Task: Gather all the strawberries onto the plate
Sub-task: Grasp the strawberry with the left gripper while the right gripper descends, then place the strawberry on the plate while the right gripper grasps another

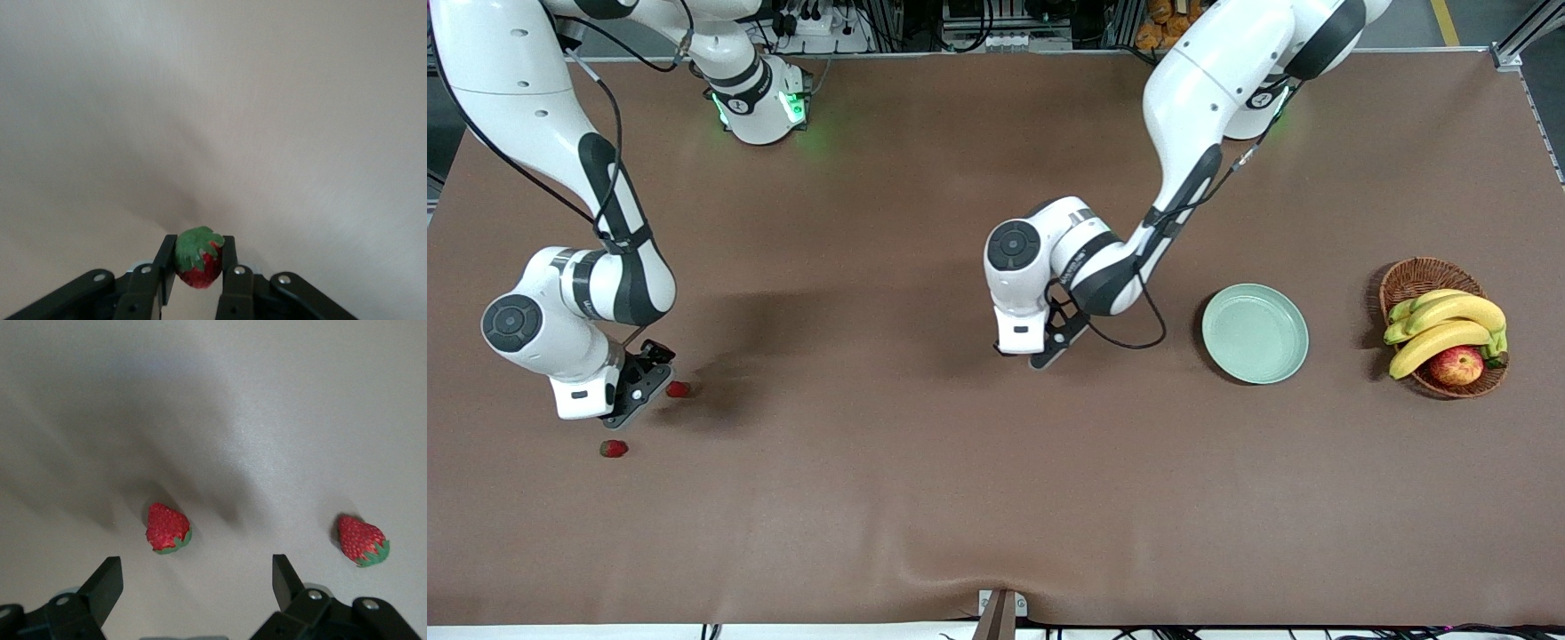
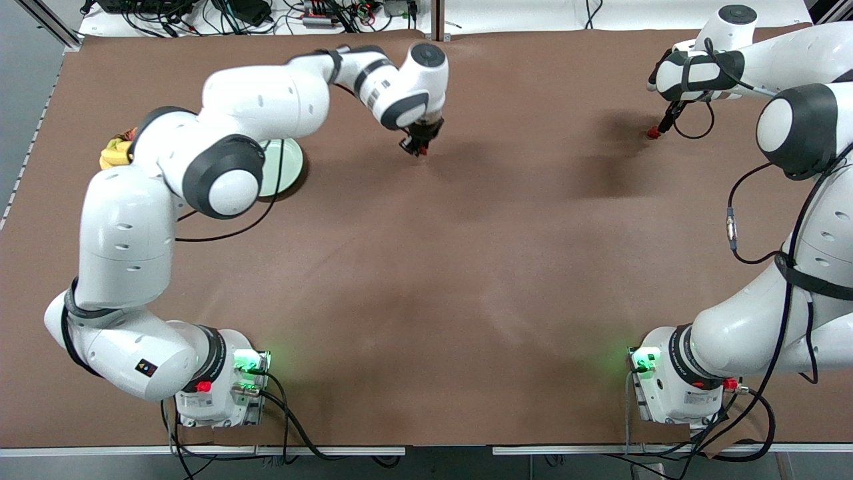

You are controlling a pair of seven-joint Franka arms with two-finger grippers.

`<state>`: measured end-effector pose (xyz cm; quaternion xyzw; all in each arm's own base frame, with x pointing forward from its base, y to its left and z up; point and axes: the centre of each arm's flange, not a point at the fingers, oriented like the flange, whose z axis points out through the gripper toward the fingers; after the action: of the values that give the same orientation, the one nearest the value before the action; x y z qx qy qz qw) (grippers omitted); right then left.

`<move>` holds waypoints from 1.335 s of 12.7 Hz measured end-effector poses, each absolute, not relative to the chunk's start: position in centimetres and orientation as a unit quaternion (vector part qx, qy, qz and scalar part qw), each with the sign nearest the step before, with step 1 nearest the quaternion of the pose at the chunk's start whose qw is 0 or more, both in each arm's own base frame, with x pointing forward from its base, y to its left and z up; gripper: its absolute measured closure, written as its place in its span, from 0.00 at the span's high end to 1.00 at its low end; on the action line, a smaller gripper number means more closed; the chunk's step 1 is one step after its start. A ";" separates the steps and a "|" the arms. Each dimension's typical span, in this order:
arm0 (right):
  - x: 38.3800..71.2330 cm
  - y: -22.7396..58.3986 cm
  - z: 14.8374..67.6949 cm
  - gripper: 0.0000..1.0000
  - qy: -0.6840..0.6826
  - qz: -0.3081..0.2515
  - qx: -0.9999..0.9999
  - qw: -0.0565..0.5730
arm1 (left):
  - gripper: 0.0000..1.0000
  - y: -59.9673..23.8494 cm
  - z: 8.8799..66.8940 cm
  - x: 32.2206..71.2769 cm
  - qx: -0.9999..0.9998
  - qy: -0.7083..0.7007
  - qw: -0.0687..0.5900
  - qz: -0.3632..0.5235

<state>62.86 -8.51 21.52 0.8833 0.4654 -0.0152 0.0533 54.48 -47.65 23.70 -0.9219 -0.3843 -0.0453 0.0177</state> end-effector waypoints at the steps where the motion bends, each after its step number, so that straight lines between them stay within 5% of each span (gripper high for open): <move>1: 62.9 -8.2 21.3 1.00 0.471 -0.016 0.881 0.052 | 0.31 -45.9 25.7 55.9 -0.919 -0.391 0.016 -0.051; 8: 62.5 -7.2 19.0 1.00 0.480 -0.030 0.876 0.042 | 0.31 -27.9 32.2 60.4 -0.947 -0.319 0.018 -0.012; 17: 62.4 -7.2 18.1 1.00 0.481 -0.033 0.875 0.040 | 0.31 -8.6 24.4 58.7 -0.978 -0.187 0.028 0.083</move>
<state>62.38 -7.15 18.12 0.8751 0.4811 -0.0334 0.0400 58.75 -8.59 24.44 -0.9784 -0.1874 0.0831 0.0278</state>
